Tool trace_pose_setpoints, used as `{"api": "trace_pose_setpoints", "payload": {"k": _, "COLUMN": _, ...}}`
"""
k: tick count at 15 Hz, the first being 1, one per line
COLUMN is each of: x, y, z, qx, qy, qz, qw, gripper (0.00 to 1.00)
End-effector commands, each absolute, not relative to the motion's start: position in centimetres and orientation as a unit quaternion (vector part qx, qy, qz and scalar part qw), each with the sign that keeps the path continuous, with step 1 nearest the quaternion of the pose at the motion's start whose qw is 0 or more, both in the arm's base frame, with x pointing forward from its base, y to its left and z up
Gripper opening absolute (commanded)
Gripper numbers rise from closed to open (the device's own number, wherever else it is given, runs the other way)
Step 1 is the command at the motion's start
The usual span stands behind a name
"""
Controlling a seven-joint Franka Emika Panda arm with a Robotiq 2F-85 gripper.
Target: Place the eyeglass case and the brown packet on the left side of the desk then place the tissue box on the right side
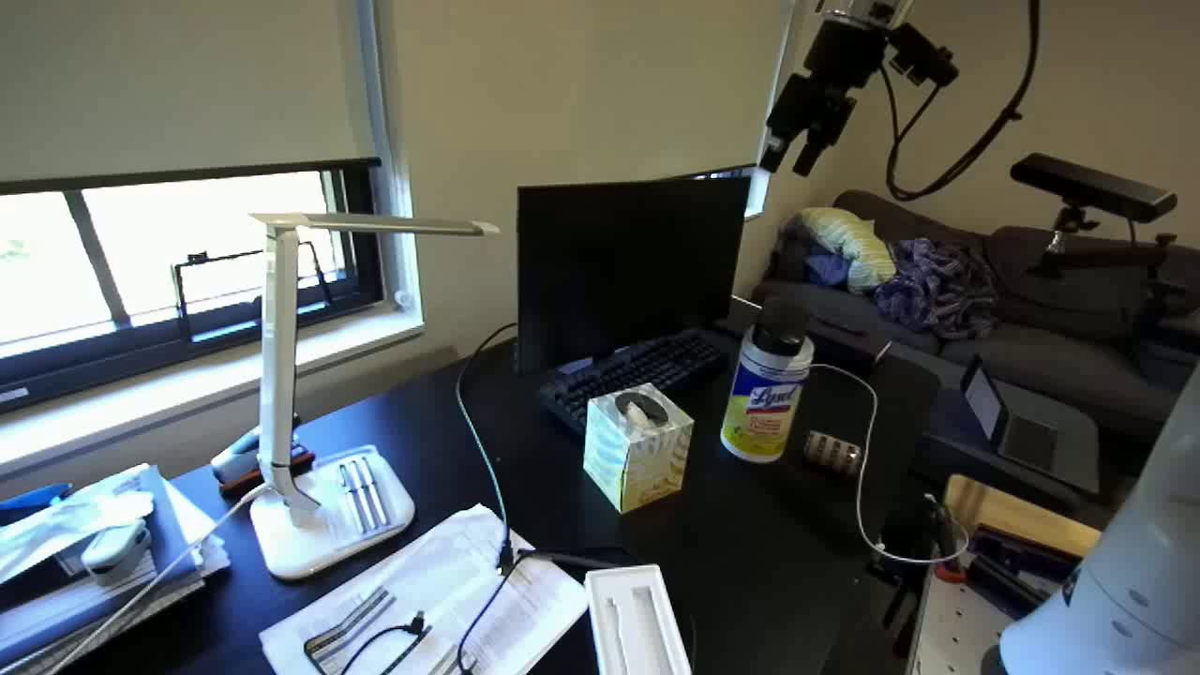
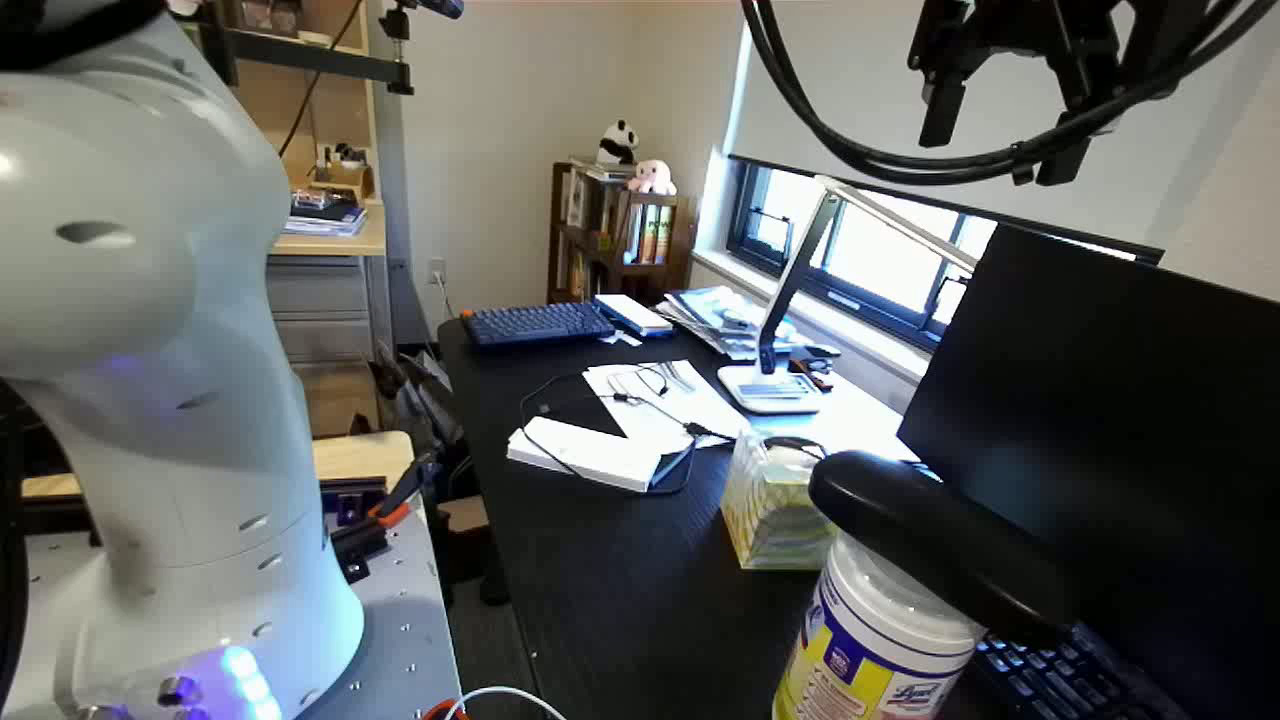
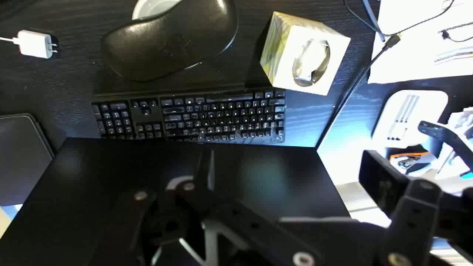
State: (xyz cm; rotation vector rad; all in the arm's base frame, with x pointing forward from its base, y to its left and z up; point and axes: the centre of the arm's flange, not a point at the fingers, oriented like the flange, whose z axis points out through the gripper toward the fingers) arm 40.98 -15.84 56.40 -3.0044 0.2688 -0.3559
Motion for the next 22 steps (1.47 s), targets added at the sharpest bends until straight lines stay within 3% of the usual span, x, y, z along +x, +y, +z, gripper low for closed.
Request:
{"api": "trace_pose_setpoints", "payload": {"k": 1, "x": 41.0, "y": -15.8, "z": 56.4, "qx": -0.988, "qy": 0.088, "qz": -0.117, "qw": 0.052, "gripper": 1.00}}
{"api": "trace_pose_setpoints", "payload": {"k": 12, "x": 41.1, "y": -15.7, "z": 52.5, "qx": -0.930, "qy": 0.342, "qz": -0.125, "qw": 0.040, "gripper": 1.00}}
{"api": "trace_pose_setpoints", "payload": {"k": 17, "x": 38.5, "y": -15.6, "z": 49.2, "qx": -0.877, "qy": 0.465, "qz": -0.114, "qw": 0.047, "gripper": 1.00}}
{"api": "trace_pose_setpoints", "payload": {"k": 22, "x": 38.4, "y": -16.4, "z": 49.2, "qx": -0.884, "qy": 0.451, "qz": -0.111, "qw": 0.054, "gripper": 1.00}}
